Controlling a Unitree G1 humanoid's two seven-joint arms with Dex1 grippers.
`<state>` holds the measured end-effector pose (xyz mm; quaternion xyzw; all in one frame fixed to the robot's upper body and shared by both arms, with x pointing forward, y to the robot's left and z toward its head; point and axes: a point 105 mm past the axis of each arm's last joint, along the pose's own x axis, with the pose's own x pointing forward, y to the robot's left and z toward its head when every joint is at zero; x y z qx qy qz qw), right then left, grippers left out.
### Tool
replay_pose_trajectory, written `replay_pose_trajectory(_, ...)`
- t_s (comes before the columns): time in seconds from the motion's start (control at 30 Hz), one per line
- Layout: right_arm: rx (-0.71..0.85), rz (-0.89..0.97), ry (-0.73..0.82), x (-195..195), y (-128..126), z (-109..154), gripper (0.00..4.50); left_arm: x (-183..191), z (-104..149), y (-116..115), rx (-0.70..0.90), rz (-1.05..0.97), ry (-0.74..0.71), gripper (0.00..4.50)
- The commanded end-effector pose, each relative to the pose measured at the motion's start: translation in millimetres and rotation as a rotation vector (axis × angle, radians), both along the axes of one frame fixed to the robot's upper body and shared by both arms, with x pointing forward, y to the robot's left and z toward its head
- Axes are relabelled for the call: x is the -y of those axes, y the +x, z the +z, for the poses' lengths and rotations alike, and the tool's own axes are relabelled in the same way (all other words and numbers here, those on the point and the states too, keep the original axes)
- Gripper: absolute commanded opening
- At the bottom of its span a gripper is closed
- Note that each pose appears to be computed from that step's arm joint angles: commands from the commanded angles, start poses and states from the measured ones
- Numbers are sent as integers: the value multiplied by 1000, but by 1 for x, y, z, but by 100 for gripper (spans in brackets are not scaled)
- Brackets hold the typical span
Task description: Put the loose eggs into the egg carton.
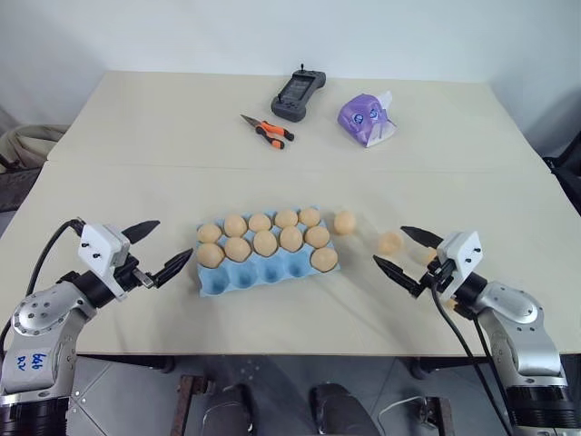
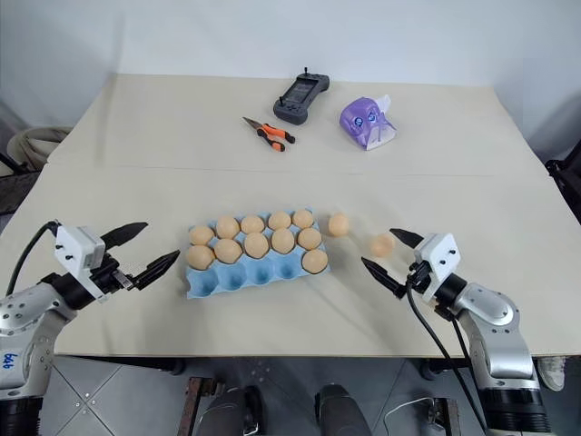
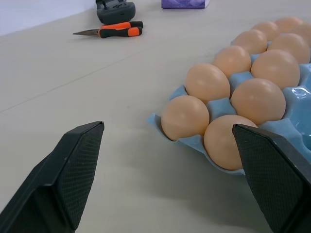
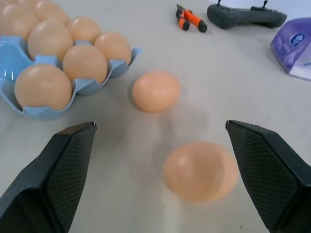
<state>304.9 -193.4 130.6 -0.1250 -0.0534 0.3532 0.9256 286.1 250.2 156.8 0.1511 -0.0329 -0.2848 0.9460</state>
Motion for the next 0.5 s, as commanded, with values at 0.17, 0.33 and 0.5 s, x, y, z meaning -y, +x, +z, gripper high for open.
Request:
replay_pose_trajectory(0.17, 52, 15, 1, 1, -3, 16, 447, 10, 14, -2, 51, -74, 24, 450)
replay_pose_trajectory(0.33, 75, -111, 12, 35, -14, 27, 447, 39, 13, 1, 49, -222, 37, 450)
replay_pose_trajectory(0.5, 67, -250, -12, 71, -43, 32, 447, 66, 15, 7, 62, -332, 15, 450)
